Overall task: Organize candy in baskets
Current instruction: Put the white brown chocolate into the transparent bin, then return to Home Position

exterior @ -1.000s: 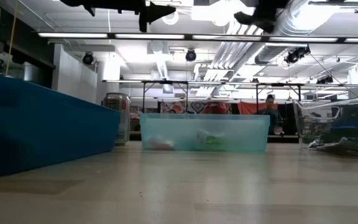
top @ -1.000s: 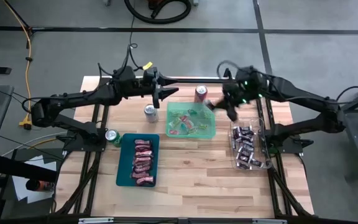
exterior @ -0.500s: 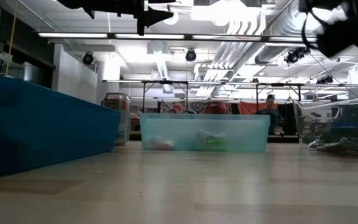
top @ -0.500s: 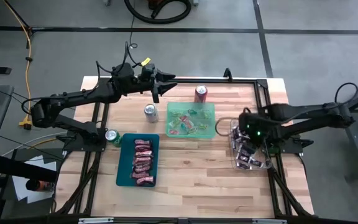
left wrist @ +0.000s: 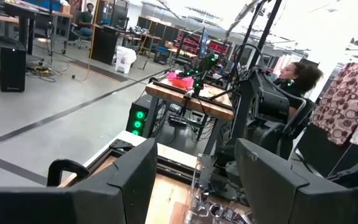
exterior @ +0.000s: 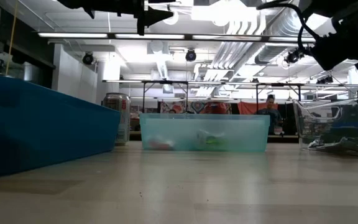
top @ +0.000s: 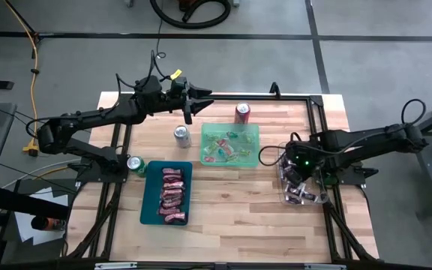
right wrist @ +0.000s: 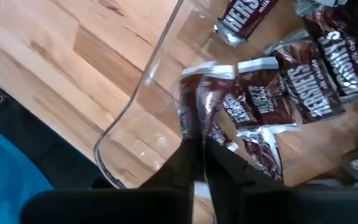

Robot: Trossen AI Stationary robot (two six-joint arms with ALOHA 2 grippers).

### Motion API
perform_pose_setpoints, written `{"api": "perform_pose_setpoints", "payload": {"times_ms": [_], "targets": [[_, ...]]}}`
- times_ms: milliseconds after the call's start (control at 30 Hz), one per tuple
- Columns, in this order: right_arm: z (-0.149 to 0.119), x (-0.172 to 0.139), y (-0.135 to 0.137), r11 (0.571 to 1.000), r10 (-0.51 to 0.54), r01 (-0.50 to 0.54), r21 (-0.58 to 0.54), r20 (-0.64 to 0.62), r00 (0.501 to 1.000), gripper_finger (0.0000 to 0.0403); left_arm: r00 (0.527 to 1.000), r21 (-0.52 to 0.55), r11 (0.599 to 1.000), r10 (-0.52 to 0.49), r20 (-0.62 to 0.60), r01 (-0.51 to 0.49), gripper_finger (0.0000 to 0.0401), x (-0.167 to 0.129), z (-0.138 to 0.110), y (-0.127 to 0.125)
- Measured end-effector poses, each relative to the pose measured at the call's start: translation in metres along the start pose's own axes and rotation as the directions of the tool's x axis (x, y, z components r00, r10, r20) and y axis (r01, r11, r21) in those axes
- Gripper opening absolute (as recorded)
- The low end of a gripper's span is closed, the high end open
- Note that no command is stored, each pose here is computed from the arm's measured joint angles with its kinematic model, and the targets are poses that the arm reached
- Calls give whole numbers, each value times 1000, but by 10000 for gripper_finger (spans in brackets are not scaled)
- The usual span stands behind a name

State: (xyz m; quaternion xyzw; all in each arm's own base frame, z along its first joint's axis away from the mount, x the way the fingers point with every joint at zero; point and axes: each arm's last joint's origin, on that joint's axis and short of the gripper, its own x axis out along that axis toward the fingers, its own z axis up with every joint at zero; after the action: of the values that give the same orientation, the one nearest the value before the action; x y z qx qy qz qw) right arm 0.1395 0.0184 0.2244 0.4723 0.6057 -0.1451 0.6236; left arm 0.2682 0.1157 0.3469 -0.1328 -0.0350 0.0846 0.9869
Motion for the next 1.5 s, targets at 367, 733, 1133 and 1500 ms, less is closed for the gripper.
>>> {"api": "perform_pose_setpoints", "payload": {"times_ms": [367, 733, 1133, 1500], "targets": [[-1, -23, 15, 987, 61, -55, -153, 32, 998, 165, 1000, 1, 1000, -2, 6, 2, 203, -2, 2, -1], [14, -106, 68, 857, 320, 60, -511, 621, 716, 167, 997, 21, 1000, 2, 84, -4, 203, -23, 24, -6], [42, -156, 69, 790, 387, 315, -526, 827, 408, 88, 995, -20, 999, -43, 92, 45, 140, -55, 37, -29], [59, -161, 56, 628, 409, 491, -604, 793, 451, 16, 970, -116, 984, -109, 217, 136, 7, -82, -23, -50]]}}
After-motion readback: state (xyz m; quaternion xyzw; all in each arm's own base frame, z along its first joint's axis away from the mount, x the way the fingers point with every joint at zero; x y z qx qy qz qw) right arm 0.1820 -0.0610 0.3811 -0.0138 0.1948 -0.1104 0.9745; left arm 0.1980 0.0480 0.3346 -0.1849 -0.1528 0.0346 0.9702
